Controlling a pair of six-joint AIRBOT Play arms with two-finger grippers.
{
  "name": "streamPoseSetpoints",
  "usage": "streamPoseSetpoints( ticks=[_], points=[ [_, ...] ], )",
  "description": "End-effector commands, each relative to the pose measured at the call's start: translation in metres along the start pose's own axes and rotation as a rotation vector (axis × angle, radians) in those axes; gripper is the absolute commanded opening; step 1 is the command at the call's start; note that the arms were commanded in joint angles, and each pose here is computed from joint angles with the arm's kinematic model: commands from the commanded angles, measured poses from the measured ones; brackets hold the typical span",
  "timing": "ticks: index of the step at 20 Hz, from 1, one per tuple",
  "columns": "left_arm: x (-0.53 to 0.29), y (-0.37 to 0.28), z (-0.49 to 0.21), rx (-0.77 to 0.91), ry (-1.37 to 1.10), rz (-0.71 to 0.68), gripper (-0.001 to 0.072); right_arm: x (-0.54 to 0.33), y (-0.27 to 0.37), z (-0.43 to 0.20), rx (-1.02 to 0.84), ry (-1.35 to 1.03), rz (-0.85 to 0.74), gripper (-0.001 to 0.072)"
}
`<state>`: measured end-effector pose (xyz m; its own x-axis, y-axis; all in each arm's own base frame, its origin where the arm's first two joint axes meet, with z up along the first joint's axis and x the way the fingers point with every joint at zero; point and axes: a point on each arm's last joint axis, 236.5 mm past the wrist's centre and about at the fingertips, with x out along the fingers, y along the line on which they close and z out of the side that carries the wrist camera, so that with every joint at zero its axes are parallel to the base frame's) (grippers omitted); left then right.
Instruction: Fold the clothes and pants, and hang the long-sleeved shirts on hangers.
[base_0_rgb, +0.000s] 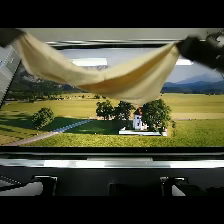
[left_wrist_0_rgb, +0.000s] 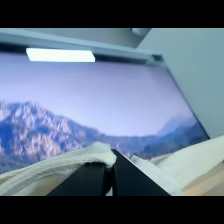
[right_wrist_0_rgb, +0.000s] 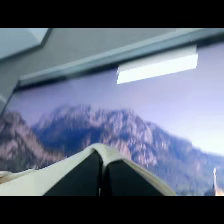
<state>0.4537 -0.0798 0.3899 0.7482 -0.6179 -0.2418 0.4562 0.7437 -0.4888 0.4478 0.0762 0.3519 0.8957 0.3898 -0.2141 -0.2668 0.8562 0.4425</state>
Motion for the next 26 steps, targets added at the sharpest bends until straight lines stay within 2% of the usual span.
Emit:
streamPoseSetpoints(
  ticks=[1, 3, 8, 11, 13, 15, 17, 19, 22, 26],
  points=[
    [-0.07, -0.078, 0.045, -0.002, -0.199, -0.012, 0.0016, -0.054, 0.02, 0.072, -0.05, -0.138, -0.117, 0.0024],
    [-0.095, -0.086, 0.033, -0.065, -0.217, 0.016, 0.0016, -0.079, 0.021, 0.074, -0.048, -0.103, -0.176, 0.0024],
    [-0.164, -0.174, 0.004, 0.219, -0.266, 0.032, 0.0016, -0.16, 0.11, 0.084, -0.181, -0.176, 0.017, 0.0025],
    [-0.212, -0.202, -0.021, 0.264, -0.323, 0.16, 0.0016, -0.244, 0.157, 0.083, -0.241, -0.295, 0.076, 0.0024],
    [-0.243, -0.197, -0.02, 0.22, -0.414, 0.285, 0.0016, -0.291, 0.161, 0.097, -0.225, -0.429, 0.028, 0.0024],
    [-0.239, -0.175, -0.02, 0.164, -0.393, 0.336, 0.0015, -0.294, 0.124, 0.107, -0.174, -0.459, -0.124, 0.0024],
    [-0.192, -0.133, -0.029, 0.043, -0.246, 0.291, 0.0015, -0.242, 0.082, 0.101, -0.151, -0.337, -0.225, 0.0024],
    [-0.13, -0.063, -0.058, -0.13, -0.024, 0.27, 0.0015, -0.153, 0.038, 0.068, -0.058, -0.098, -0.249, 0.0025],
    [-0.034, 0.049, -0.143, -0.306, 0.318, 0.281, 0.0016, -0.023, -0.032, -0.037, 0.091, 0.376, -0.278, 0.0026],
    [0.072, 0.159, -0.27, -0.474, 0.567, 0.306, 0.0016, 0.082, -0.11, -0.186, 0.155, 0.841, -0.331, 0.0025]
  ],
)
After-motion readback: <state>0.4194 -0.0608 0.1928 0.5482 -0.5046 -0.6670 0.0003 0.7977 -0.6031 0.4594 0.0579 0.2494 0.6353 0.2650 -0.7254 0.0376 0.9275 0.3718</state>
